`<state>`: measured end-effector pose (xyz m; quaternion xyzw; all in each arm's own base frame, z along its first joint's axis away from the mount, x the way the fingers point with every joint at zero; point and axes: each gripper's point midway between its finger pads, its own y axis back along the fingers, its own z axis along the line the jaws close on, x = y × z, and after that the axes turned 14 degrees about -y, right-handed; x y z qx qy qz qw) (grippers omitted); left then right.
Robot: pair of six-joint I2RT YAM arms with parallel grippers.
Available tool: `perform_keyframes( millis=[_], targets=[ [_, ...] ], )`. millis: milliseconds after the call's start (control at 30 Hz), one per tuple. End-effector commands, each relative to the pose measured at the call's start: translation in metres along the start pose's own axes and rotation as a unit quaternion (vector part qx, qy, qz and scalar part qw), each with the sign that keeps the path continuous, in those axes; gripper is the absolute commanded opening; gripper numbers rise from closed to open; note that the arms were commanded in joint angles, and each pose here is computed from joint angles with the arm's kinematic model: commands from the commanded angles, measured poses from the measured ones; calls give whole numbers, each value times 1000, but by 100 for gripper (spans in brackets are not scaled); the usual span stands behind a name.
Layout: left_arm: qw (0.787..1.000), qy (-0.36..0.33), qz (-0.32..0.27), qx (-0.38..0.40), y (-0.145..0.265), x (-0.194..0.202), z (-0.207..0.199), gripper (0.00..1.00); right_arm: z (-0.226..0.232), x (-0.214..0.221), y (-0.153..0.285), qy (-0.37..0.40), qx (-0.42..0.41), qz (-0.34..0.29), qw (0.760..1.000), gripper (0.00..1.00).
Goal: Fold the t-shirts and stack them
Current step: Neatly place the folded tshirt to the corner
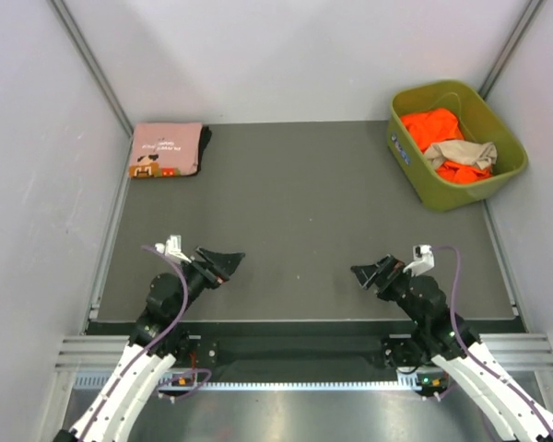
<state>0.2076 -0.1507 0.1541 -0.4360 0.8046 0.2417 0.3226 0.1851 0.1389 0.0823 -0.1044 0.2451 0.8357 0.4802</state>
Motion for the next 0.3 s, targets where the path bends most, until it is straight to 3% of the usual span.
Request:
perform_keyframes(
  millis=[0, 167, 267],
  targets=[
    [992, 103, -1, 76, 10, 9, -21, 99, -19, 0, -1, -28, 39, -11, 999, 99],
    [984, 128, 65, 109, 10, 47, -19, 99, -13, 2, -1, -50, 10, -10, 999, 100],
    [976, 153, 58, 141, 14, 44, -28, 99, -28, 17, -6, -47, 31, 17, 998, 100]
  ],
)
